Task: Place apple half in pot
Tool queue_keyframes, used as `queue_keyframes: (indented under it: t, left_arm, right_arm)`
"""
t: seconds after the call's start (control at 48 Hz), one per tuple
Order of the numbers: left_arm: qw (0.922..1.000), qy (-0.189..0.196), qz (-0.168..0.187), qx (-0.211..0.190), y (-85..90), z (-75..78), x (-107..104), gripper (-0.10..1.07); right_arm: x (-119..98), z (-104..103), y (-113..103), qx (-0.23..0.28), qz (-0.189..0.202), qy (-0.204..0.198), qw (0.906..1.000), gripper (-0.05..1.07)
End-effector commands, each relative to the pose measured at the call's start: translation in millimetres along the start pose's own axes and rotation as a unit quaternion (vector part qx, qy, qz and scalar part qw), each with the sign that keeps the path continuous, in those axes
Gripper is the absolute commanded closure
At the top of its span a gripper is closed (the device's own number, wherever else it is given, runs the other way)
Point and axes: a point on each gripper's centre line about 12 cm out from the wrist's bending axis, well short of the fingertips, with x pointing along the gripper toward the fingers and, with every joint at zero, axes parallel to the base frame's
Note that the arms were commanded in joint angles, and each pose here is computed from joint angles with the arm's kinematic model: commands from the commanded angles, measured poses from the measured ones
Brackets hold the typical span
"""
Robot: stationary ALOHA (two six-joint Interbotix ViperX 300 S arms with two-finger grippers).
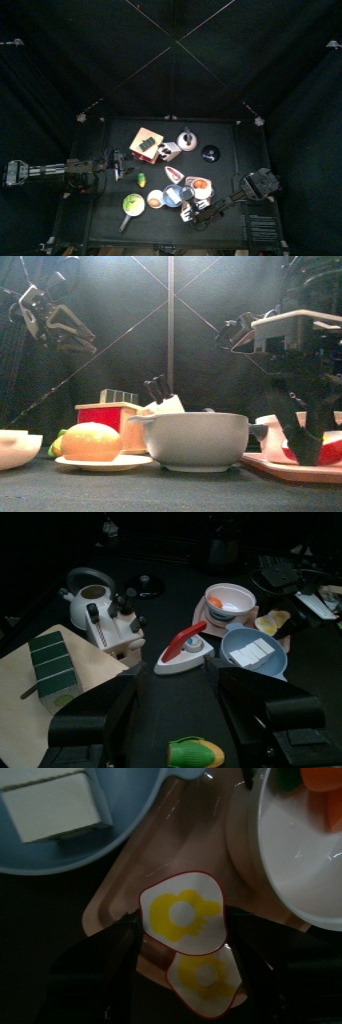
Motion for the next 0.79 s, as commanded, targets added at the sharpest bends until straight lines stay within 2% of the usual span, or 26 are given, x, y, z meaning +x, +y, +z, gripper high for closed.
queue_keyframes:
  t: [0.0, 0.146, 0.25, 0.417, 0.5, 0.604, 0.771]
  left_arm:
    - [1.0000, -0.008, 0.000, 0.000, 0.1, 6.2, 0.9, 0.11]
    - [1.0000, -0.008, 0.000, -0.002, 0.2, 6.2, 0.9, 0.11]
    - [1.0000, -0.007, 0.000, -0.002, 0.2, 5.6, 0.9, 0.11]
    - [1.0000, -0.008, 0.000, -0.002, 0.2, 6.2, 0.9, 0.11]
    - [1.0000, -0.006, 0.000, -0.002, 0.2, 4.9, 0.9, 0.11]
    - [1.0000, -0.006, 0.000, -0.002, 0.2, 4.9, 0.9, 0.11]
    - [1.0000, -0.005, 0.001, -0.002, 0.5, 4.3, 0.8, 0.11]
  right_arm:
    - [-34.5, 6.7, 10.1, 0.007, 0.052, -0.007, 0.9986, 0.27]
    - [-59.8, 10.0, 18.3, 0.000, 0.088, -0.028, 0.9957, 0.27]
    - [-80.2, 19.2, 17.9, 0.001, 0.099, -0.052, 0.9938, 0.27]
    - [-95.8, 31.0, -0.6, 0.013, 0.064, -0.074, 0.9951, 0.27]
    - [-96.1, 34.1, -12.8, 0.017, 0.037, -0.079, 0.9961, 0.27]
    - [-92.8, 34.8, -23.0, 0.018, 0.023, -0.078, 0.9965, 0.26]
    - [-76.6, 41.3, -38.5, 0.030, -0.007, -0.070, 0.9971, 0.26]
